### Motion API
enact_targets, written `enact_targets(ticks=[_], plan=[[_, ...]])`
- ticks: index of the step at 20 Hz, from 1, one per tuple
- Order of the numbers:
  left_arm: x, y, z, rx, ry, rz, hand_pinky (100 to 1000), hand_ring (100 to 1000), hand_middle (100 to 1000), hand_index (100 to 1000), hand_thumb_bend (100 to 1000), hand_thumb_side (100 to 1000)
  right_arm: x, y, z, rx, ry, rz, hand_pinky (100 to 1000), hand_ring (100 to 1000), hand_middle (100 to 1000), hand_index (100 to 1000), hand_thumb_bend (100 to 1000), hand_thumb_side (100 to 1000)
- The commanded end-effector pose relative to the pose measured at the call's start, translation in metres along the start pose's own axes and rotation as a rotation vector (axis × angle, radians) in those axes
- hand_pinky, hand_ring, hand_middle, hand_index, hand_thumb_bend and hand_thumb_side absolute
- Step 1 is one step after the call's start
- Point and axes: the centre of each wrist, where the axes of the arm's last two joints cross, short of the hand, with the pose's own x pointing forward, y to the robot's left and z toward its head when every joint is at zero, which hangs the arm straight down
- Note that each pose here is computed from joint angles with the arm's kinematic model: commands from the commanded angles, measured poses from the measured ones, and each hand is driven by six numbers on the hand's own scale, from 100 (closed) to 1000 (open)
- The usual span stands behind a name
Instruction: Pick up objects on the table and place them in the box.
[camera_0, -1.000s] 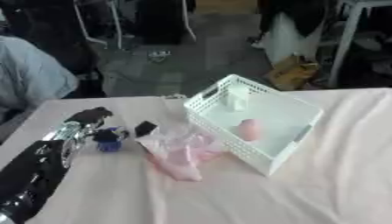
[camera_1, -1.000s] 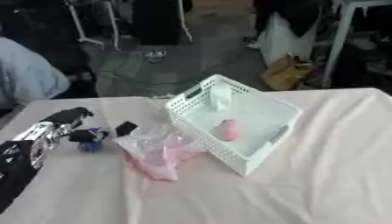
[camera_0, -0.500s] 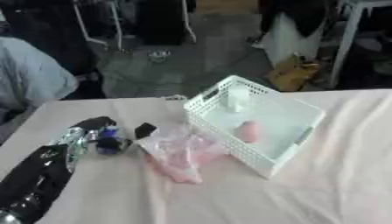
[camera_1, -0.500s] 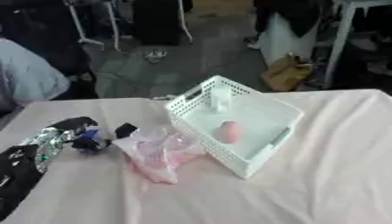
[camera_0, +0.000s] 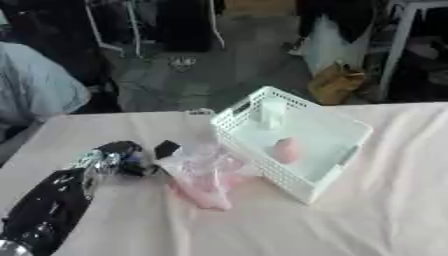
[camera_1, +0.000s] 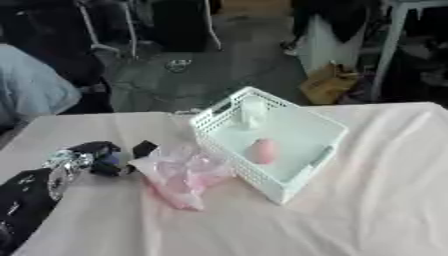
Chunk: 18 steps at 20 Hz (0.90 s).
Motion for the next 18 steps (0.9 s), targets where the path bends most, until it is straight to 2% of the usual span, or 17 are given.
enact_targets(ticks=[1,6,10,18], plan=[[-0.005,0.017,0.002,0.045,0.026,-0.025,983,1000,1000,1000,540,794,0.006,0.003,-0.008,0.002,-0.032,-0.015,839,898,780,809,100,767],[-0.01,0.02,0.003,0.186,0.096,-0.144,1000,1000,1000,1000,504,797,0.006,0.003,-0.008,0.006,-0.031,-0.018,839,898,780,809,100,769],[-0.013,0.023,0.003,0.276,0.127,-0.192,1000,1000,1000,1000,487,806,0.005,0.003,-0.007,0.01,-0.028,-0.014,839,899,780,809,100,770],[-0.022,0.021,0.002,0.251,0.194,-0.25,1000,1000,1000,1000,462,799,0.005,0.003,-0.006,0.021,-0.024,-0.016,839,899,780,809,100,770]])
